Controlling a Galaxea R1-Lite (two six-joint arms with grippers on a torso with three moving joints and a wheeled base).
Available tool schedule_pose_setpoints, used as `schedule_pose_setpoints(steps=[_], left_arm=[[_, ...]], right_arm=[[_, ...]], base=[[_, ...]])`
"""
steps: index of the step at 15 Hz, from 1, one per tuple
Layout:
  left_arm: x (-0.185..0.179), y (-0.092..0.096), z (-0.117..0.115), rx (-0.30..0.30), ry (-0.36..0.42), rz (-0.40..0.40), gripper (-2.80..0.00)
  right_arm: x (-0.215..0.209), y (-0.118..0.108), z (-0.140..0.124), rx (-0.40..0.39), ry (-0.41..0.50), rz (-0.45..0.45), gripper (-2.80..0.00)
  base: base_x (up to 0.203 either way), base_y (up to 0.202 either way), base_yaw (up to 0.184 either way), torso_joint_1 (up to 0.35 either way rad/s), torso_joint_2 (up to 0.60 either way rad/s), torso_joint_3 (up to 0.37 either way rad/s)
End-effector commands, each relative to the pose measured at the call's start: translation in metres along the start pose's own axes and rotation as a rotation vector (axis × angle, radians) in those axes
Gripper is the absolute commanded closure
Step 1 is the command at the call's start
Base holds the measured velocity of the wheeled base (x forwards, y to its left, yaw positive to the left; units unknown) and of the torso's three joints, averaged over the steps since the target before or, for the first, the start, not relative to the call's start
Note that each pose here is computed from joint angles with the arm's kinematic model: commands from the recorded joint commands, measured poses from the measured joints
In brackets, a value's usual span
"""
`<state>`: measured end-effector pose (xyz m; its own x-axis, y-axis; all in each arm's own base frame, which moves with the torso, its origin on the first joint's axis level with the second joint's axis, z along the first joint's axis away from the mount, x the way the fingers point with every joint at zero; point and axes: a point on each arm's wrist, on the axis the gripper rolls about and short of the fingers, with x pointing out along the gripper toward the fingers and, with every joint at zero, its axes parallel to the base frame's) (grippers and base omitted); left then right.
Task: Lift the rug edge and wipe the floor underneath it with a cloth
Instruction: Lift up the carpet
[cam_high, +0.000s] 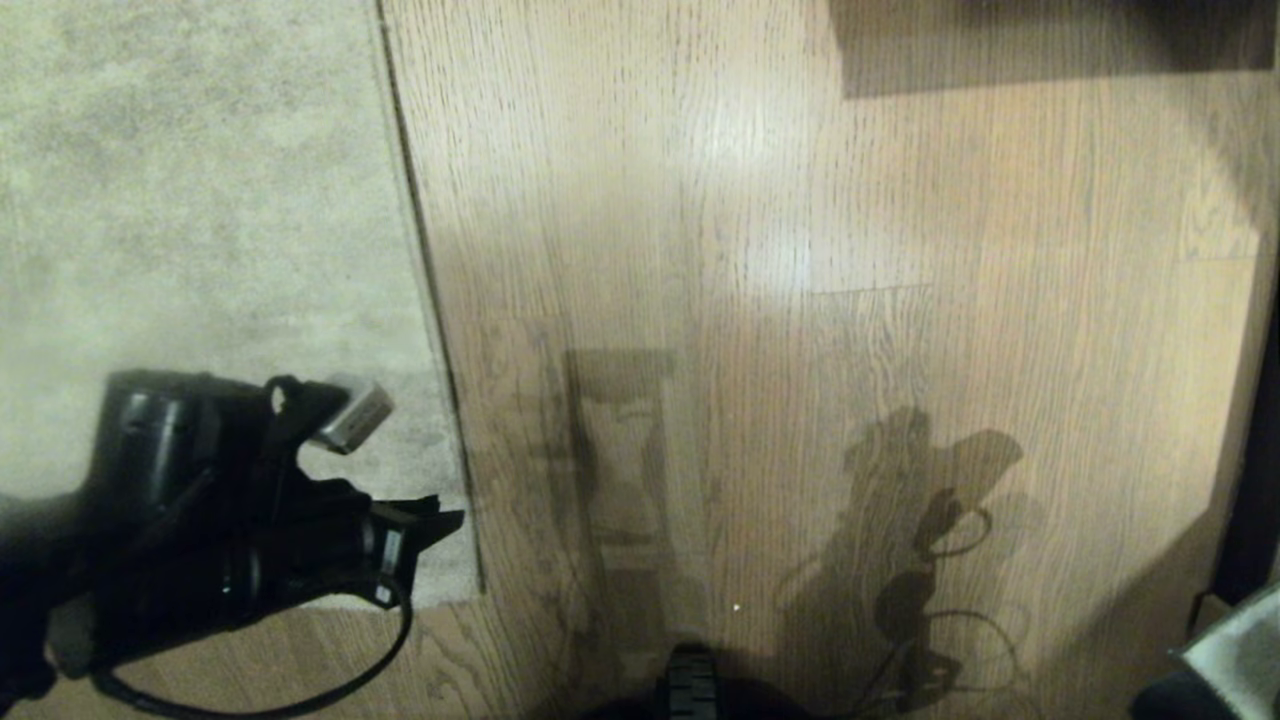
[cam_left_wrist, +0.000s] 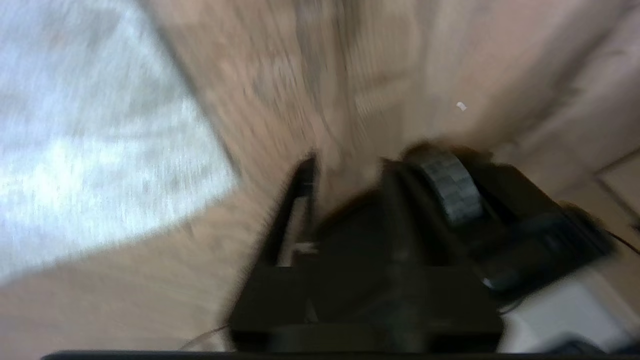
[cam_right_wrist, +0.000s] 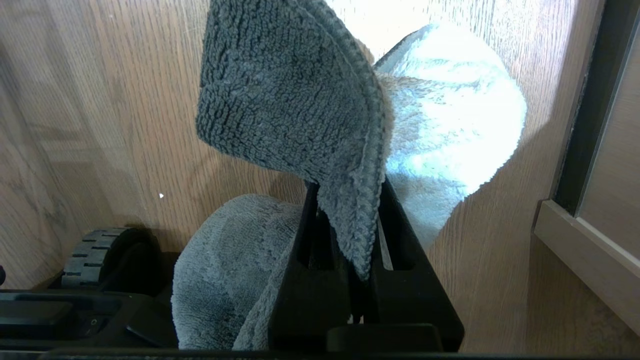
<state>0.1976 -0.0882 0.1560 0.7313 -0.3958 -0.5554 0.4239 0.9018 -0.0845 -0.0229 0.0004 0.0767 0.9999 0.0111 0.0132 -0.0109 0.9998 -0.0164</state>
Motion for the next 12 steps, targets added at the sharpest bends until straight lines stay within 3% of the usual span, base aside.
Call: schedule_pose_setpoints(steps=[1, 8, 12], left_arm=[[0.047, -0.008, -0.001, 0.027, 0.071, 0.039, -2.8], [0.094, -0.016, 0.011, 0.099, 0.091, 0.426, -2.8], [0.103, -0.02, 0.017, 0.155, 0.155, 0.578, -2.8]], right_arm=[[0.0, 0.0, 0.0, -0.001, 0.001, 0.001, 0.0], [0.0, 0.0, 0.0, -0.001, 0.001, 0.0, 0.0], [0.0, 0.0, 0.0, -0.001, 0.0, 0.0, 0.0]], base=[[0.0, 0.0, 0.0, 0.0, 0.0, 0.0], [0.0, 0.0, 0.0, 0.0, 0.0, 0.0], [0.0, 0.0, 0.0, 0.0, 0.0, 0.0]])
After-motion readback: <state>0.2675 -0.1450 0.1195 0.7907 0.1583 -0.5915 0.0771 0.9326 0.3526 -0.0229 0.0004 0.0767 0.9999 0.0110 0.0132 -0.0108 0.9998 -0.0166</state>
